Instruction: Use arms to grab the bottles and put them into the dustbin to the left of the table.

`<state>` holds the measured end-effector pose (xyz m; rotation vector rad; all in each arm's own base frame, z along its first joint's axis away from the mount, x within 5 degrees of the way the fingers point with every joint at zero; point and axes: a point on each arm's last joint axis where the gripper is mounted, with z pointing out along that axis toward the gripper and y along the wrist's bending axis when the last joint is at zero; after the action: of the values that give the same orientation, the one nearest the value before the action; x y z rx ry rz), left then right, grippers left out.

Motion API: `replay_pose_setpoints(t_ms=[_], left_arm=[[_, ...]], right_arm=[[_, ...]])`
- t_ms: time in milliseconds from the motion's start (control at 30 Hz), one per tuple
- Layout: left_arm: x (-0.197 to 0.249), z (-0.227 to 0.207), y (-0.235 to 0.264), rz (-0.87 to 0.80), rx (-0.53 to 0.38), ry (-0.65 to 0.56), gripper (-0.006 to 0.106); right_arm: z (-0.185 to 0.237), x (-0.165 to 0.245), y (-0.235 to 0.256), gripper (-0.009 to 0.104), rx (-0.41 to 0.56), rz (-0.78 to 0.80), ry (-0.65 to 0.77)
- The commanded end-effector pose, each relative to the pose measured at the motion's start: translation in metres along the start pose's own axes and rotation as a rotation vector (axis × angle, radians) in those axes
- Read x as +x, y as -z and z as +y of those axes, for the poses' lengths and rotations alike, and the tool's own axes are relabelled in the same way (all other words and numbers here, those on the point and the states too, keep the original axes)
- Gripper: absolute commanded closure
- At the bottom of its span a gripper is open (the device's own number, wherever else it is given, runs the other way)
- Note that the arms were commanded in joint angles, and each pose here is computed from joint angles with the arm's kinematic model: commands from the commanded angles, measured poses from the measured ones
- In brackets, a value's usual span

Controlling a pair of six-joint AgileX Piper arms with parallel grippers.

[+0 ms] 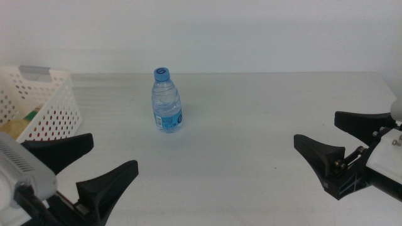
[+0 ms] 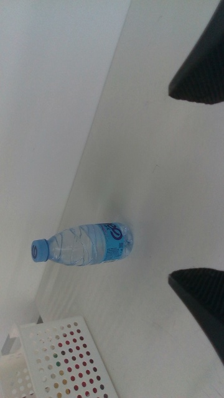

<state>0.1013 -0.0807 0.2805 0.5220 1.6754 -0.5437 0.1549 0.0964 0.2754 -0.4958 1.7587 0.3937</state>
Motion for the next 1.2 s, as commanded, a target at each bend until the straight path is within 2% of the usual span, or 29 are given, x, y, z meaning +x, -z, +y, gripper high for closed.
replay_pose_setpoints(t_ms=[0, 167, 333, 500, 600, 933, 1167], left_arm=[[-0.019, 0.000, 0.002, -0.139, -0.005, 0.025, 0.010], [-0.024, 0.001, 0.002, -0.192, -0.010, 0.034, 0.010], [-0.027, 0.002, -0.004, -0.232, -0.030, -0.063, 0.010], [-0.030, 0.004, -0.020, -0.222, -0.052, -0.016, 0.010], [-0.031, 0.010, -0.030, -0.204, -0.097, -0.060, 0.010], [-0.032, 0.038, -0.053, -0.135, -0.238, -0.070, 0.010], [-0.022, 0.047, -0.067, -0.105, -0.262, -0.103, 0.010]], right_arm=[[0.000, -0.016, 0.002, 0.026, 0.000, -0.113, 0.011], [0.000, -0.016, 0.002, 0.026, 0.000, -0.113, 0.011], [0.000, -0.016, 0.002, 0.026, 0.000, -0.113, 0.011], [0.000, -0.016, 0.002, 0.026, 0.000, -0.112, 0.011], [0.000, -0.016, 0.002, 0.026, 0.000, -0.112, 0.011], [0.000, -0.016, 0.002, 0.026, 0.000, -0.112, 0.010], [0.000, -0.016, 0.002, 0.026, 0.000, -0.112, 0.010]])
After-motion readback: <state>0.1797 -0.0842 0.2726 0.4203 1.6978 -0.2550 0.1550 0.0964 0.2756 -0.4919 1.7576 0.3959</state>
